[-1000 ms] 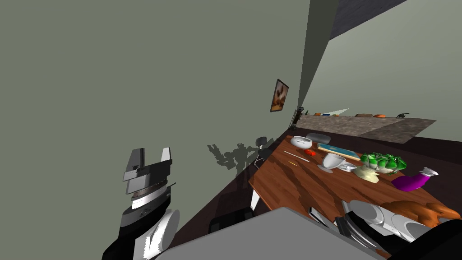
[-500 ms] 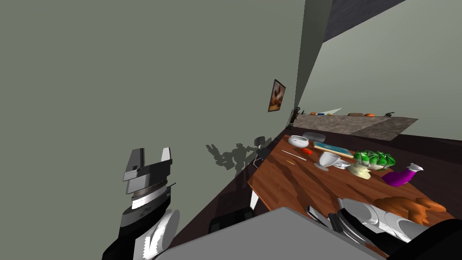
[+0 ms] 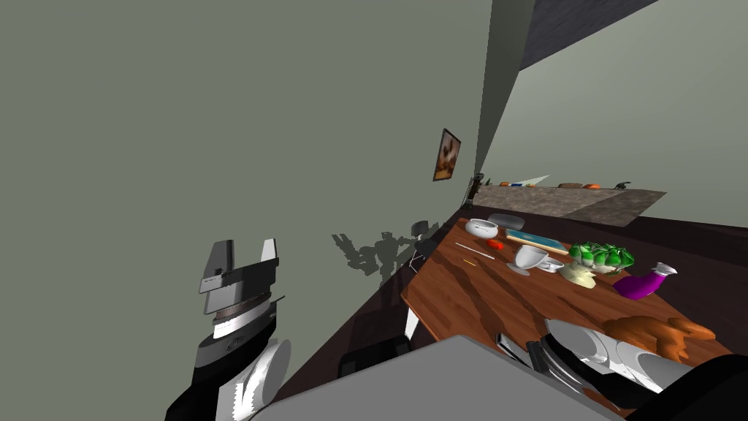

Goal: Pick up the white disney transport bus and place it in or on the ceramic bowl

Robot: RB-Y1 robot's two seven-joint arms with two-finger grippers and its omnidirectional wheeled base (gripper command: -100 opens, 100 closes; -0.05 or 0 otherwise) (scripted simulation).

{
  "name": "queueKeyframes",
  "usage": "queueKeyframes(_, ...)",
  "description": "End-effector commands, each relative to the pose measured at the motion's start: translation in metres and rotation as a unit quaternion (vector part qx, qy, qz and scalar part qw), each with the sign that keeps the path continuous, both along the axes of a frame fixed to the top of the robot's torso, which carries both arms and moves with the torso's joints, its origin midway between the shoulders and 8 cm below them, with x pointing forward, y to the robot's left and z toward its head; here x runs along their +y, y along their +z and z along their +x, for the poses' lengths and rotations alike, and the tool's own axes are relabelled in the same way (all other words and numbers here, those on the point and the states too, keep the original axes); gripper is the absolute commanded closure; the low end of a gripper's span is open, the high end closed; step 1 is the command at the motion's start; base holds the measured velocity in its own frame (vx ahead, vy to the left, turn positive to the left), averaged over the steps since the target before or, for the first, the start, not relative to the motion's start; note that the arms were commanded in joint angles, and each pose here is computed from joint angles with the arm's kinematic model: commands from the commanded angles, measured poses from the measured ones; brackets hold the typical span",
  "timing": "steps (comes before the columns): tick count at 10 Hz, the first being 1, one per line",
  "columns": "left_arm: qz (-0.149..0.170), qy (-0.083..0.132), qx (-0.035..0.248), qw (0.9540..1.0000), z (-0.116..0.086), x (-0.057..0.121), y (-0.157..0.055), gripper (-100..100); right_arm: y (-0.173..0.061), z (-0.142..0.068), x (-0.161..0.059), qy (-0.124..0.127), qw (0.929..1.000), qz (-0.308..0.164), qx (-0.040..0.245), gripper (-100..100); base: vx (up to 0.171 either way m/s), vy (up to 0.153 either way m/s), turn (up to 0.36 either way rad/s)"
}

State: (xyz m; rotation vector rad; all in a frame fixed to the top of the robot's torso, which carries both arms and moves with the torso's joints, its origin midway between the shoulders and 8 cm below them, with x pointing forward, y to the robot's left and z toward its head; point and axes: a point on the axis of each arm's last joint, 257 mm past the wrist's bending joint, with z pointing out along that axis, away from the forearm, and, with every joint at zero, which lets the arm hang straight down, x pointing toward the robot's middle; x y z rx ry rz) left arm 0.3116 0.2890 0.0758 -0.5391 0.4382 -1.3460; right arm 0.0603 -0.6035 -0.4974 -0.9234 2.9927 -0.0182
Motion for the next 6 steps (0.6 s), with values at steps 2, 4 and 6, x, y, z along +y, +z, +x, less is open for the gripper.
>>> queueKeyframes(2, 0.0, 0.0, 0.0, 1.0, 0.0, 0.0, 0.0, 0, -0.0005, -0.0003, 0.001, -0.001, 1.0, 0.001, 0.0, 100, 0.0, 0.0, 0.0)
queueKeyframes(4, 0.0, 0.0, 0.0, 1.0, 0.0, 0.0, 0.0, 0, -0.0006, -0.0005, 0.0013, -0.001, 1.0, 0.001, 0.0, 100, 0.0, 0.0, 0.0)
queueKeyframes(6, 0.0, 0.0, 0.0, 1.0, 0.0, 0.0, 0.0, 0, 0.0006, -0.0077, -0.003, -0.004, 1.0, 0.003, 0.005, 100, -0.004, -0.009, 0.014)
